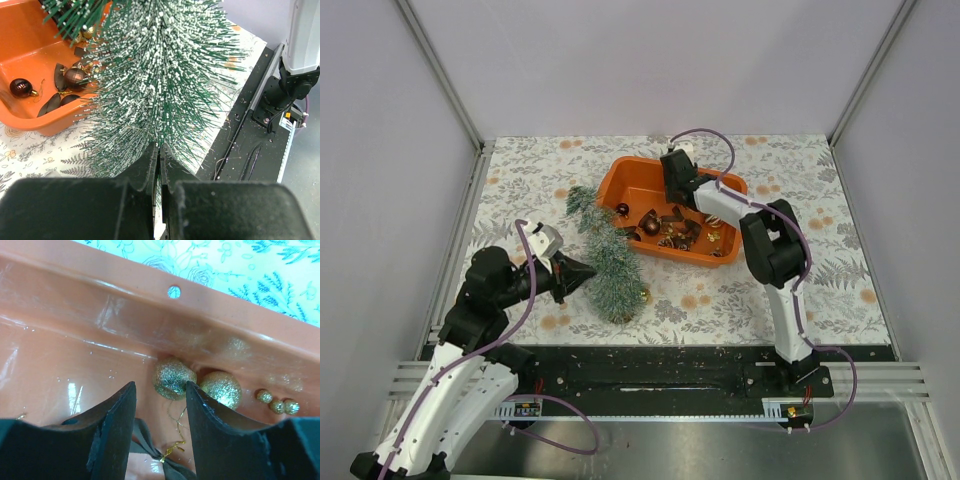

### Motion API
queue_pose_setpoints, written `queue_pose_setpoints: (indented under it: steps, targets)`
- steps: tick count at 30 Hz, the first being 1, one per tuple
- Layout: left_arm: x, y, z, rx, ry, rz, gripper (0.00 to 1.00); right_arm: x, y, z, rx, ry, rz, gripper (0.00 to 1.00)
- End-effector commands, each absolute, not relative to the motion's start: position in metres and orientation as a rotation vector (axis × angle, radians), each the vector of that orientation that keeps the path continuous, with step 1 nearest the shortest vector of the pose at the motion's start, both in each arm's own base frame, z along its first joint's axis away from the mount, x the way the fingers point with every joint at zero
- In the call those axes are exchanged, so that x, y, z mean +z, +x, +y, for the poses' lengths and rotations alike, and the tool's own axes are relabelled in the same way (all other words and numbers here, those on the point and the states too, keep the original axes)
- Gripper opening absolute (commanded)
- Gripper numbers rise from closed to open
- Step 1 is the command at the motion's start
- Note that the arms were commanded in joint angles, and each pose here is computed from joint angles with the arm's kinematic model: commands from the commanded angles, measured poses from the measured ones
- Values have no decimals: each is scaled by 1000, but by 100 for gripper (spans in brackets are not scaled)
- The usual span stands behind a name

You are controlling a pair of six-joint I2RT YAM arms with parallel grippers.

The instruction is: Decorate the small christmas tree

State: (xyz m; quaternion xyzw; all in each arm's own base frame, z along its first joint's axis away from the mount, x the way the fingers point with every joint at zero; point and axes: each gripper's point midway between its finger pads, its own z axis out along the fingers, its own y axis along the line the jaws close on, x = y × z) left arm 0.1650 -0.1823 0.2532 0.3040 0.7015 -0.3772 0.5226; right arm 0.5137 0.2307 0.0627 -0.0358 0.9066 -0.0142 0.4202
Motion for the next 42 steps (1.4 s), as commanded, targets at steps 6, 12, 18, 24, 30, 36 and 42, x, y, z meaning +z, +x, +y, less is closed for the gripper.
queue_pose_setpoints:
  steps: [6,12,18,24,30,36,42]
  targets:
    - [272,169,-177,-872,665,1591,3,67,535,212,-194,-109,2215,52]
    - [271,170,-179,-875,677,1588,3,62,538,208,-222,-128,2216,53]
    - [271,174,-177,-865,647,1586,3,58,534,212,-182,-144,2243,41]
    - [269,179,-172,-840,585,1599,2,121,515,229,51,-85,2161,29]
    - [263,173,-172,-857,596,1601,2,214,454,256,493,-53,2017,28]
    - [258,165,-172,-873,611,1588,3,288,355,272,1016,-98,1779,27]
    - [273,164,-172,-871,605,1545,3,323,284,272,1336,-144,1626,27]
